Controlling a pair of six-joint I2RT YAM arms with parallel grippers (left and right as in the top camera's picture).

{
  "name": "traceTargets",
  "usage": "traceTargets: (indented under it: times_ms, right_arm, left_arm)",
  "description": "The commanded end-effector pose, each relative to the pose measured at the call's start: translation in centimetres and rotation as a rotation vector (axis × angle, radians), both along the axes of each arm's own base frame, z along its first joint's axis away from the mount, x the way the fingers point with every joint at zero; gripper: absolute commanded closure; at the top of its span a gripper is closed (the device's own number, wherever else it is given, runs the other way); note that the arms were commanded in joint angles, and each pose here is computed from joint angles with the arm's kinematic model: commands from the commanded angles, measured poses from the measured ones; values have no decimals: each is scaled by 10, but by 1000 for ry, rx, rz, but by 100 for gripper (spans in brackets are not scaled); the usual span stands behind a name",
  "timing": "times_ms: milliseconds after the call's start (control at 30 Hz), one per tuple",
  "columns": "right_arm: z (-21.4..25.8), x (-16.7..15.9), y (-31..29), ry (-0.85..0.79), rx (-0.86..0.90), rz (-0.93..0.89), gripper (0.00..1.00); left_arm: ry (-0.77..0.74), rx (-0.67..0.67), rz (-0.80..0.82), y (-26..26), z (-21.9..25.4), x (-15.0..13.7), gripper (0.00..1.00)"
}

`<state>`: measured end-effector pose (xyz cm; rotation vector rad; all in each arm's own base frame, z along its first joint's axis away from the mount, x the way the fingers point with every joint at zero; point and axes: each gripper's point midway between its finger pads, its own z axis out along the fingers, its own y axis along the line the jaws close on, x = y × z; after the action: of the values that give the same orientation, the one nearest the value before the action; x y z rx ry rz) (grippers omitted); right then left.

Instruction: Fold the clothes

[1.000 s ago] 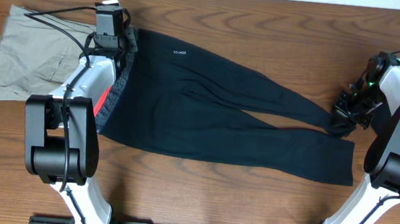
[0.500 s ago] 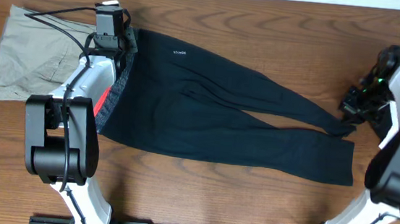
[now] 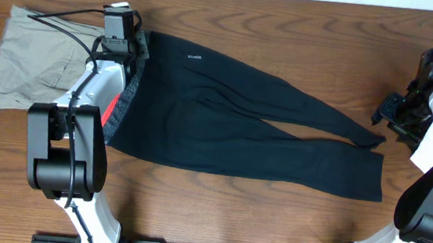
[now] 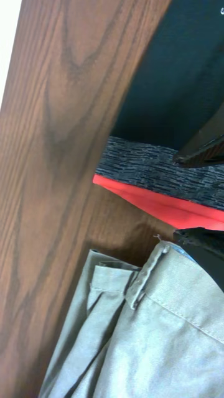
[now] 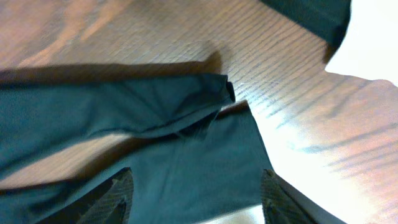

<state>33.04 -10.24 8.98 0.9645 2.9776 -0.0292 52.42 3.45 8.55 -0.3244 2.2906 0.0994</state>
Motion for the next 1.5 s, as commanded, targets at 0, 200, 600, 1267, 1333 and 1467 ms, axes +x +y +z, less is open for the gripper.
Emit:
traceTargets:
  times_ms: [0,200,600,1267,1333,1467]
  right_arm:
    - [-24,-11,-8,34,9,-103,44]
    - [-43,-18,-13,15,65,-155,55]
    - [-62,-11,-17,-47,62,-171,55]
    - [-67,-2,-14,-92,84,-194,64]
    - [-69,-1,-15,-99,80,-194,65]
    - [-70,1,-17,-111,70,-194,66]
  left_arm:
    - [-31,11,9,4,16,4,66]
    - [-29,10,9,4,16,4,65]
    - [-29,10,9,4,16,4,65]
    - [-29,11,9,4,16,4,65]
    - [-29,11,9,4,16,4,66]
    - [-29,10,9,4,16,4,65]
